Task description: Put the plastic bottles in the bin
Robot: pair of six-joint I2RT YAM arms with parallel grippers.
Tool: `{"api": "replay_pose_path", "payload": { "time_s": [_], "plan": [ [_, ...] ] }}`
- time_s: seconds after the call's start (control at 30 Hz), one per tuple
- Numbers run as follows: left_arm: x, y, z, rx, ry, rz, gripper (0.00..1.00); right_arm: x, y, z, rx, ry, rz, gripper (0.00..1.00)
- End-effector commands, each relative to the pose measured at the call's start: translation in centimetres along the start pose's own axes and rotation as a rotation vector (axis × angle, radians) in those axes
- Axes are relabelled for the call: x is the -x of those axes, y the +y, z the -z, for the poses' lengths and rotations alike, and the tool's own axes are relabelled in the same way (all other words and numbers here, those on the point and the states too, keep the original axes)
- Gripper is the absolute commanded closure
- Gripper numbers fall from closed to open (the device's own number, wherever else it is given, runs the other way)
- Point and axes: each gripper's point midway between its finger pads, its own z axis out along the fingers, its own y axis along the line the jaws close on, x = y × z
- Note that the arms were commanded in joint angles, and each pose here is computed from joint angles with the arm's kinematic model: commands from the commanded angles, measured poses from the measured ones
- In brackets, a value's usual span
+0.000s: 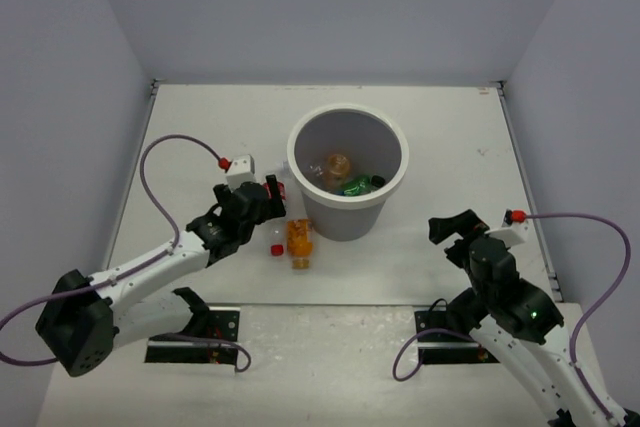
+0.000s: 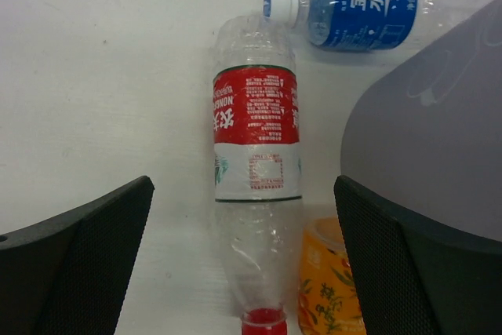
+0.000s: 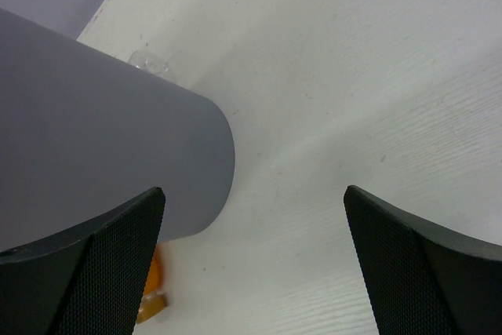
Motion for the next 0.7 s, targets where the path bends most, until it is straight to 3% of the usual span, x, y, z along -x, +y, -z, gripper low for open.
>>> {"api": "replay_pose_path", "payload": {
  "time_s": [0.0,0.3,0.37,0.47,0.57,0.6,0.67],
  "plan": [
    [-1.3,-0.8,-2.8,-0.06,0.056,0.074,0.0,1.1,0.5,0.3,-0.005,-0.031,-0.032,0.01],
    [-4.4,-1.0,-5.8,-0.078,0.159,0.054,0.0,1.0,0.3,0.2,-0.014,-0.03,-0.032,0.01],
    [-5.5,-0.8,-6.3,-0.064,0.187,0.048,0.05,1.0,0.3,0.2,-0.016,-0.029,-0.031,0.01],
    [-5.9,-0.3,-6.6,-0.038,0.197,0.049,0.17,1.0,0.2,0.3,-0.021,-0.028,-0.027,0.01],
    [-5.8,-0.3,-6.8,-0.023,0.206,0.045,0.41,1.0,-0.1,0.3,-0.028,-0.031,-0.03,0.01],
    [-5.7,-0.2,-6.8,-0.009,0.21,0.047,0.54,1.0,-0.2,0.3,-0.028,-0.031,-0.032,0.01],
    [-5.6,-0.1,-6.6,-0.002,0.214,0.054,0.63,1.1,-0.1,0.5,-0.019,-0.035,-0.04,0.01]
  ]
}}
